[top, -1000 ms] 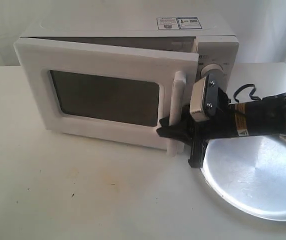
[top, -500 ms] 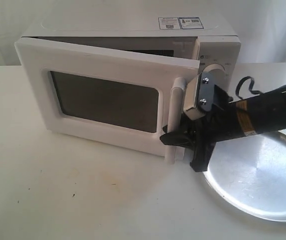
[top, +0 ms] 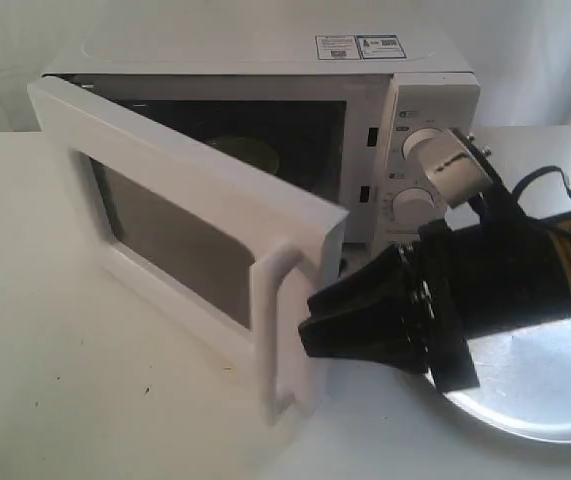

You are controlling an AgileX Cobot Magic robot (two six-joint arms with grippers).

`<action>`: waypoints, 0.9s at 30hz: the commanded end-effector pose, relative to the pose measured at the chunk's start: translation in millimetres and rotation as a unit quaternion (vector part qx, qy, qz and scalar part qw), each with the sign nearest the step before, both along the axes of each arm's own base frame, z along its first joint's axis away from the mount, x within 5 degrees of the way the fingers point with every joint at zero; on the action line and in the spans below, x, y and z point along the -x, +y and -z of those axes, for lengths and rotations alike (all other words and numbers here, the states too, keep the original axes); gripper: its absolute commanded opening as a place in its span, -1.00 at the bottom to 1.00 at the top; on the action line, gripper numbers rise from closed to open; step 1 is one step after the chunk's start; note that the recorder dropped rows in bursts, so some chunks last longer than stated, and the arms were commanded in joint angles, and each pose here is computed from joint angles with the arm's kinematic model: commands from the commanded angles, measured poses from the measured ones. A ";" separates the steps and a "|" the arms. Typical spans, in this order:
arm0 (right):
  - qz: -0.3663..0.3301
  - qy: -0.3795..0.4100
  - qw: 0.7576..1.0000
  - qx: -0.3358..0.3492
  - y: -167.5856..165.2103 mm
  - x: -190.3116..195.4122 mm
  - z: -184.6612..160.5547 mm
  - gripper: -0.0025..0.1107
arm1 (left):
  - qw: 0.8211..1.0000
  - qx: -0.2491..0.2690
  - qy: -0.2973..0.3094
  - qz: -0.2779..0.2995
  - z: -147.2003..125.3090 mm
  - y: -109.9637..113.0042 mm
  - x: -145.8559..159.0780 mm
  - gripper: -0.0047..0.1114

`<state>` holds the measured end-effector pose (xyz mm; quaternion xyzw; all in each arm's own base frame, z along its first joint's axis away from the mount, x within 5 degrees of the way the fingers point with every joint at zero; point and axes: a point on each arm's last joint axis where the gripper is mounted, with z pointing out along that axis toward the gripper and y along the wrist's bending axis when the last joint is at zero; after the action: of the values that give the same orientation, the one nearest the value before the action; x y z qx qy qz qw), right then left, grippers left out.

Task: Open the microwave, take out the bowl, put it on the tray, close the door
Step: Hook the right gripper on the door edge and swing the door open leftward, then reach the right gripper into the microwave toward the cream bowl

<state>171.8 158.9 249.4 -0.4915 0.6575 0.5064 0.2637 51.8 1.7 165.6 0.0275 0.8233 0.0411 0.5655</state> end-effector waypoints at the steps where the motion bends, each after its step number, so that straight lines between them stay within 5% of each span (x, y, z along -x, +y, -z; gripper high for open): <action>1: -0.006 0.019 1.000 -0.007 -7.0 23.4 -1.3 -0.41 | 1.000 0.005 -0.002 0.002 -0.8 -0.5 0.1 -0.92; 4: -0.017 -0.030 0.999 -0.020 -12.2 36.1 -8.1 -0.57 | 1.000 0.005 -0.002 0.002 -0.8 -0.5 0.1 -0.92; 8: -0.038 -0.209 0.973 -0.094 -14.2 43.8 -30.1 -0.69 | 1.000 0.005 -0.002 0.002 -0.8 -0.5 0.1 -0.92; 11: 0.150 -0.236 0.951 -0.131 -14.6 11.7 -44.3 -0.68 | 1.000 0.005 -0.002 0.002 -0.8 -0.5 0.1 -0.92; 14: 0.258 -0.272 0.920 -0.111 -19.0 -16.3 -40.6 -0.60 | 1.000 0.005 -0.002 0.002 -0.8 -0.5 0.1 -0.92; 23: 0.177 -0.279 0.943 -0.046 38.3 -73.1 26.2 0.10 | 1.000 0.005 -0.002 0.002 -0.8 -0.5 0.1 -0.92; 27: 0.120 -0.335 0.934 -0.030 77.8 -97.4 50.5 0.11 | 1.000 0.005 -0.002 0.002 -0.8 -0.5 0.1 -0.92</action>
<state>255.9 212.5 212.2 -0.5014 0.6000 0.3169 0.5368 51.8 1.6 165.6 0.0270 0.8233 0.0404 0.5656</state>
